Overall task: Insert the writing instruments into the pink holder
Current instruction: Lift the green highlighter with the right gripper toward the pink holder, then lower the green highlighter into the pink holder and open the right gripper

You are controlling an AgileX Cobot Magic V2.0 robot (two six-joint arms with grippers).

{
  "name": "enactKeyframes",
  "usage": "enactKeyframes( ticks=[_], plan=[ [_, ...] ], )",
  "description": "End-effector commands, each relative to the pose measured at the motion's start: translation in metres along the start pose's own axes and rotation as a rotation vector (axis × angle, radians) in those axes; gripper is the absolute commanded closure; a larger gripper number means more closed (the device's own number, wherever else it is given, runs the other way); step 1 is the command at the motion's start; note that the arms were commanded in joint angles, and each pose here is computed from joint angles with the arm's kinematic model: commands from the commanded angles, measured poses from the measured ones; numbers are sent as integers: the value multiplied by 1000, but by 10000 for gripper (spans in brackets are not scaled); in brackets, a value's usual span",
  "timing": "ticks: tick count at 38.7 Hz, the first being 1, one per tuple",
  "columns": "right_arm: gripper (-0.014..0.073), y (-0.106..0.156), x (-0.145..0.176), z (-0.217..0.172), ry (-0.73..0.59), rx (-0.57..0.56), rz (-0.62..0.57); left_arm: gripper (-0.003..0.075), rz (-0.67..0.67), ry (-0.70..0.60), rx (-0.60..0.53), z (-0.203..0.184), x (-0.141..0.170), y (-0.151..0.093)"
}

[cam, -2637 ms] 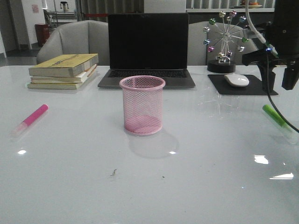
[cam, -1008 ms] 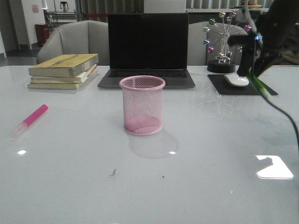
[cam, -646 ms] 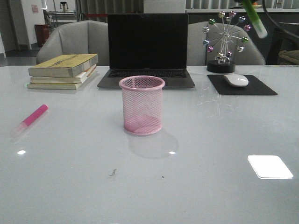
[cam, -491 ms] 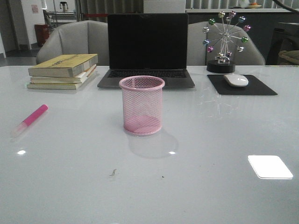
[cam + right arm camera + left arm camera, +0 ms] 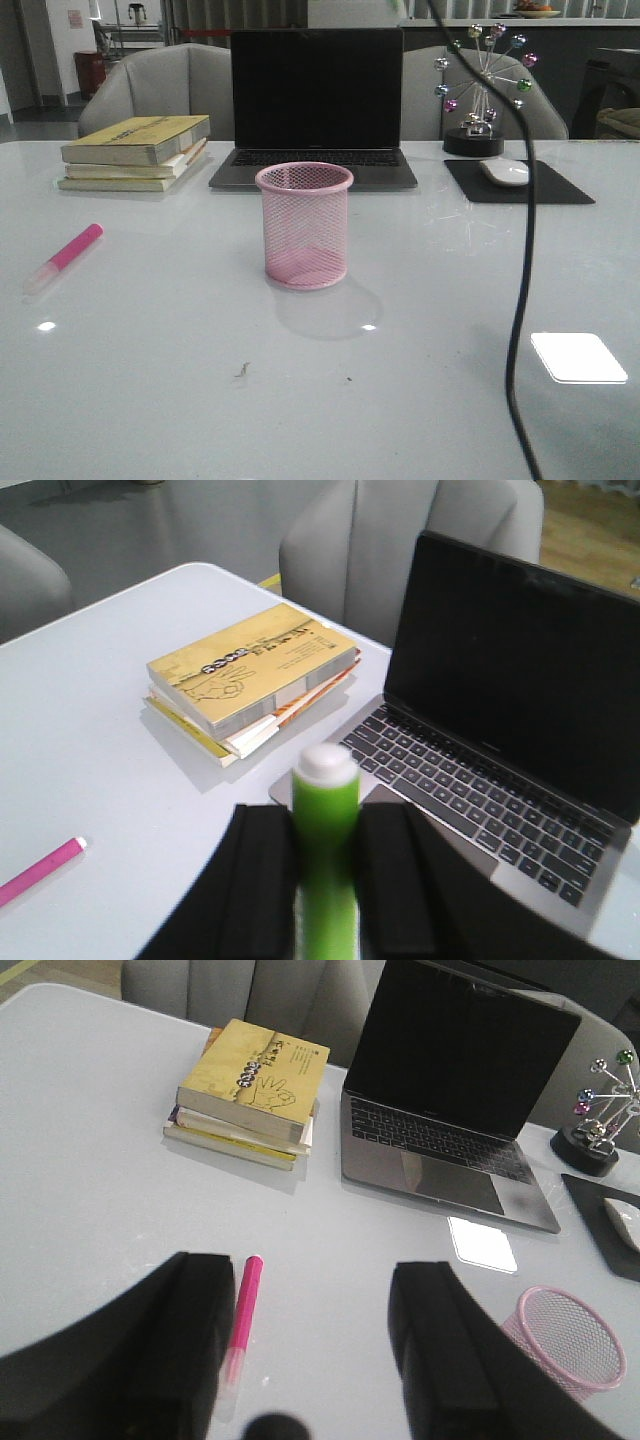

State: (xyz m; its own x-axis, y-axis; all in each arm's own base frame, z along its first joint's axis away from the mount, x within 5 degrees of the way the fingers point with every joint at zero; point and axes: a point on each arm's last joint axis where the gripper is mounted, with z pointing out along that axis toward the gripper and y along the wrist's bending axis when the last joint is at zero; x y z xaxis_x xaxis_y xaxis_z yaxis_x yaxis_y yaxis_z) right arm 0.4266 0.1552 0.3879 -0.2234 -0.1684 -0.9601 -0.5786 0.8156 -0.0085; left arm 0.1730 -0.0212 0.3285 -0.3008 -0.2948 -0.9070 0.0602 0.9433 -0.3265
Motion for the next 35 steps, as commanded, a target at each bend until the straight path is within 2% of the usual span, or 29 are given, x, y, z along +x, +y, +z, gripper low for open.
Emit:
enactKeyframes(
  ticks=[1, 6, 19, 27, 35],
  plan=[
    [573, 21, -27, -15, -173, 60, -36, 293, -12, -120, 15, -4, -20, -5],
    [568, 39, -9, -1, -189, 110, -45, 293, -12, -128, 14, -4, -20, -5],
    [568, 63, 62, 27, -54, 171, 15, 293, -12, -138, 14, -4, -21, -5],
    [568, 79, 72, 34, -55, 192, 8, 293, -12, -142, 13, -4, -22, -5],
    [568, 83, 73, 35, -47, 173, 7, 293, -12, -144, 13, -5, -22, -5]
  ],
)
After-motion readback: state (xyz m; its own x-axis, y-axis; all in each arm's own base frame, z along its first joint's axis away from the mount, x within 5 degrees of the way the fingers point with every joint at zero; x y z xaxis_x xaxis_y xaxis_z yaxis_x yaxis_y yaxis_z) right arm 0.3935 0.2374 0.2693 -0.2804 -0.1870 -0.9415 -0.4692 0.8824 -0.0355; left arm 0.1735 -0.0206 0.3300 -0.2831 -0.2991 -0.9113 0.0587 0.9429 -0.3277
